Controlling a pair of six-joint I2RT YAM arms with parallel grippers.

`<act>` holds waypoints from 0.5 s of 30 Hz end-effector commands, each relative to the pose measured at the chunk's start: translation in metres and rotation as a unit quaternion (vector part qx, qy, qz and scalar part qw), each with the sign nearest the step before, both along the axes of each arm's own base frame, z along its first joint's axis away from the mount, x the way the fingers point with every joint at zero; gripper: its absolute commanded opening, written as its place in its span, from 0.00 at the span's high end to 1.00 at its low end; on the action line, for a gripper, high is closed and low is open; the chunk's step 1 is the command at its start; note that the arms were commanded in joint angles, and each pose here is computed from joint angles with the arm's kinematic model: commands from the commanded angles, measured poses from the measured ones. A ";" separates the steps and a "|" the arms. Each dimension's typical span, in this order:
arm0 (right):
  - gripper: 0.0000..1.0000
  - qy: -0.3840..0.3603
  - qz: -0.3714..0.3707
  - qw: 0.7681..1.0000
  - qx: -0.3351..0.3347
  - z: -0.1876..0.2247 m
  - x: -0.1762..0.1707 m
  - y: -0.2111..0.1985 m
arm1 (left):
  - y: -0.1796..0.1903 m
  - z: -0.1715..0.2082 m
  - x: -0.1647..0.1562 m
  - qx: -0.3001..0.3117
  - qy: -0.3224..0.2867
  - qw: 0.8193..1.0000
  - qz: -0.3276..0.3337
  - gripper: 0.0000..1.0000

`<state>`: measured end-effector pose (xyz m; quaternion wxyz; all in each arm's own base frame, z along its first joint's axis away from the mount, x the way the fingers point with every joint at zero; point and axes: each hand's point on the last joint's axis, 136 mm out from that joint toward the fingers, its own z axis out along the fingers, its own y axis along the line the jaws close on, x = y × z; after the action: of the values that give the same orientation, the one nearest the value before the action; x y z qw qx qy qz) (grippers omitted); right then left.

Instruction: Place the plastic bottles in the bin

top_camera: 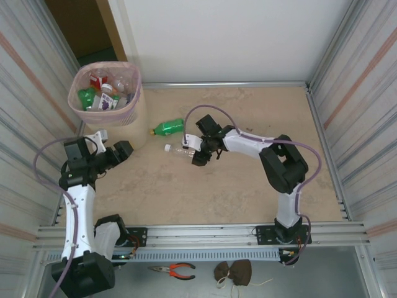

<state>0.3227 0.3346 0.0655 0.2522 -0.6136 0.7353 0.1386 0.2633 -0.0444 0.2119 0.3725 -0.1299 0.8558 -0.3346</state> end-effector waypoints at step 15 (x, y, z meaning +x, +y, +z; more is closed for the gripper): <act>0.47 -0.015 -0.128 0.943 0.308 0.146 -0.048 0.026 | -0.089 0.084 0.031 -0.061 -0.138 0.981 -0.121 0.27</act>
<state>0.2722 0.3526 0.1657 0.3970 -0.4627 0.7460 0.2680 0.2830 -0.1231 0.2526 0.3900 -0.0249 0.8157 -0.4265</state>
